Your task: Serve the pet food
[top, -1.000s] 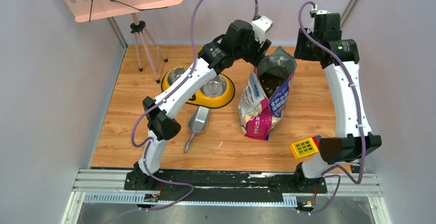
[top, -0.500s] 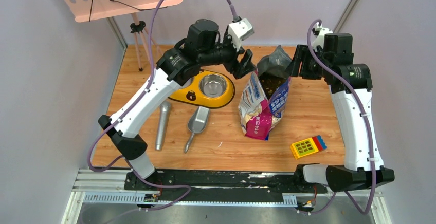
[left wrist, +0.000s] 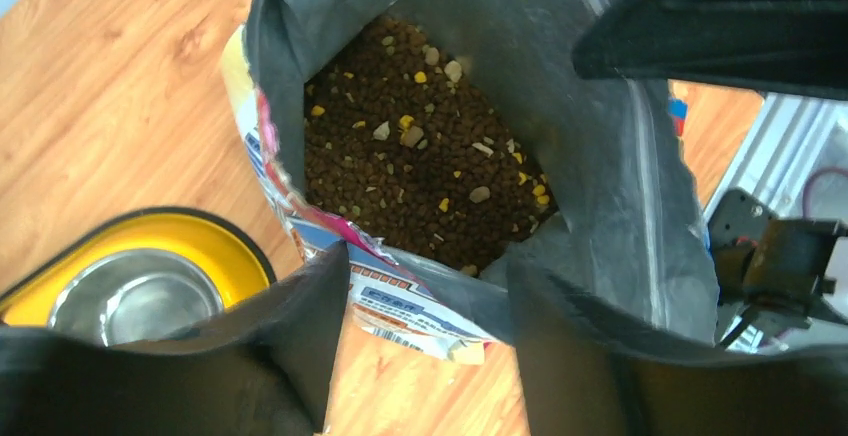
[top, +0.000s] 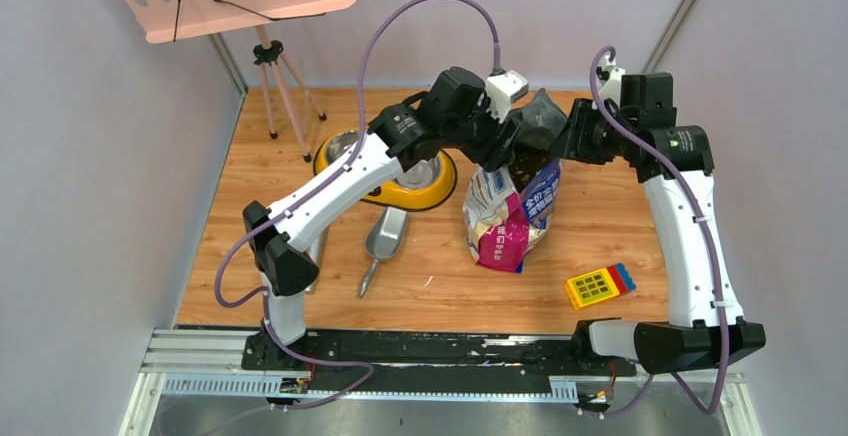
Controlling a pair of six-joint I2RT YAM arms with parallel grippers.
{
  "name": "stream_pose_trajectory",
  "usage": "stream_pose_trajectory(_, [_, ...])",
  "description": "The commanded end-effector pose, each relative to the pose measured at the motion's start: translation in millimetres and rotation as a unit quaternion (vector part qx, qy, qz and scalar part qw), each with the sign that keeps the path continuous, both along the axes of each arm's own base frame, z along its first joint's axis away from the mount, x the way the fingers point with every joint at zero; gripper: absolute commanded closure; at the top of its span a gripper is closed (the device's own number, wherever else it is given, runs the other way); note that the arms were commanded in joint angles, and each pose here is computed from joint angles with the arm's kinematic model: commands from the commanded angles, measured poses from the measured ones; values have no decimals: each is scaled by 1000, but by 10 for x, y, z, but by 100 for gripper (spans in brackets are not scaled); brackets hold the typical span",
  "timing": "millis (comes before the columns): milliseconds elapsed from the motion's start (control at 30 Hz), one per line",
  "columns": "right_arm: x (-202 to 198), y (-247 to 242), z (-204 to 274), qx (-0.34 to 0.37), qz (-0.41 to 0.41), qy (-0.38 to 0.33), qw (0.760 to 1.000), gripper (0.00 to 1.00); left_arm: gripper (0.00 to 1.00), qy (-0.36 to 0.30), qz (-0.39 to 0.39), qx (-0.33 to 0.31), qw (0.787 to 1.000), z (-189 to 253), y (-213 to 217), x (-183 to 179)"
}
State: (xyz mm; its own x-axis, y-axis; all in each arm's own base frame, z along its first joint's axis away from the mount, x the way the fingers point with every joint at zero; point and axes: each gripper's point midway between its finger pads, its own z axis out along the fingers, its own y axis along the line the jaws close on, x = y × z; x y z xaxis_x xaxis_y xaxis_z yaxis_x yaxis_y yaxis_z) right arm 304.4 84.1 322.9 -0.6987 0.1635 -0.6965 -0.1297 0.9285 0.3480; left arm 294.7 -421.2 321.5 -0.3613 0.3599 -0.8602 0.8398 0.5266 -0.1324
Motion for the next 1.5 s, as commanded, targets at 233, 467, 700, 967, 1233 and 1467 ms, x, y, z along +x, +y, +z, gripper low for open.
stream_pose_trajectory(233, [59,-416,93,-88,-80,-31,993,100,100,-49,68,-33,996,555,269,125])
stream_pose_trajectory(467, [146,-652,411,-128,-125,-82,980,100,100,-103,80,-28,991,770,435,170])
stream_pose_trajectory(700, [-169,197,606,23,85,-95,992,49,1,-125,-60,-49,989,891,320,-231])
stream_pose_trajectory(967, [-326,-351,507,-52,-38,-106,992,0,0,-115,26,121,986,172,1413,-230])
stream_pose_trajectory(1233, [-687,-625,-728,-87,-67,59,992,0,0,0,25,226,974,-1017,2003,-638])
stream_pose_trajectory(1467, [-769,-405,-693,-49,-14,34,998,0,0,60,99,309,944,-1735,2425,-655])
